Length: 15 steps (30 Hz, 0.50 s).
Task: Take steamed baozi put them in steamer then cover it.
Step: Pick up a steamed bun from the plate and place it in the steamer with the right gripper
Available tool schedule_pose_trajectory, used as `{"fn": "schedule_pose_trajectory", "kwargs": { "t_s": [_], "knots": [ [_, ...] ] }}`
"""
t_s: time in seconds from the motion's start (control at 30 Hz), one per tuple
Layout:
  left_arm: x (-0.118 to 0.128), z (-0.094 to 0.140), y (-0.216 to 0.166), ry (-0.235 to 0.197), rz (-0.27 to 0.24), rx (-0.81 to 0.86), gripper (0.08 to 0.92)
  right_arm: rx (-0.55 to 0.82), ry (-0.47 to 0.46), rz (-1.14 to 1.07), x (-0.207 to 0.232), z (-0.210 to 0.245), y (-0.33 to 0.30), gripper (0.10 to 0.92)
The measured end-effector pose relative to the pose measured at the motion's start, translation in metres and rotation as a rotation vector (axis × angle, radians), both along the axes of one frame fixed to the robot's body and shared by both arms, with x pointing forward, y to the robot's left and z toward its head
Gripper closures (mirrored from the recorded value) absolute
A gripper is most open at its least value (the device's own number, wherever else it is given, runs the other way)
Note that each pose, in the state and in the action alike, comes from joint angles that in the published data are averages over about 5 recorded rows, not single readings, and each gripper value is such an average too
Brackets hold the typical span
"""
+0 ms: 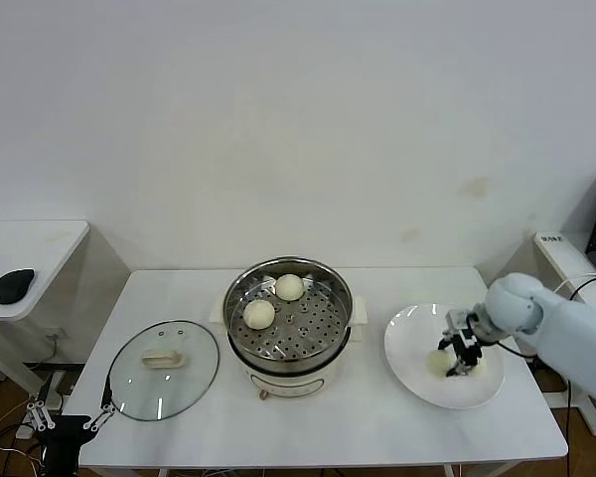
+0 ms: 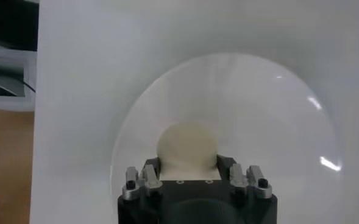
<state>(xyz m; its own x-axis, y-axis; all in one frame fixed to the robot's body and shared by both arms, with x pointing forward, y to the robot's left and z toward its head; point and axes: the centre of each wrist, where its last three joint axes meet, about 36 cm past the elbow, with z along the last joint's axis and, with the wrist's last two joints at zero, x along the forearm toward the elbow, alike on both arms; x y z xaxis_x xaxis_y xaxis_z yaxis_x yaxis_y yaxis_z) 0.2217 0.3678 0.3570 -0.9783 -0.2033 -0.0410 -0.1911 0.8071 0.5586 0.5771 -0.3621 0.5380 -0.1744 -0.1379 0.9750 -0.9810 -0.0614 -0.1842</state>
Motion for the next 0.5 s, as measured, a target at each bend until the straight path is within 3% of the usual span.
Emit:
{"fn": "schedule_pose_trajectory", "kwargs": {
  "t_s": [0.5],
  "knots": [
    [0.003,0.002,0.001,-0.015,-0.001,-0.008,0.177,0.087,-0.181,0.181,0.042,0.147,0.094,0.445]
  ]
}}
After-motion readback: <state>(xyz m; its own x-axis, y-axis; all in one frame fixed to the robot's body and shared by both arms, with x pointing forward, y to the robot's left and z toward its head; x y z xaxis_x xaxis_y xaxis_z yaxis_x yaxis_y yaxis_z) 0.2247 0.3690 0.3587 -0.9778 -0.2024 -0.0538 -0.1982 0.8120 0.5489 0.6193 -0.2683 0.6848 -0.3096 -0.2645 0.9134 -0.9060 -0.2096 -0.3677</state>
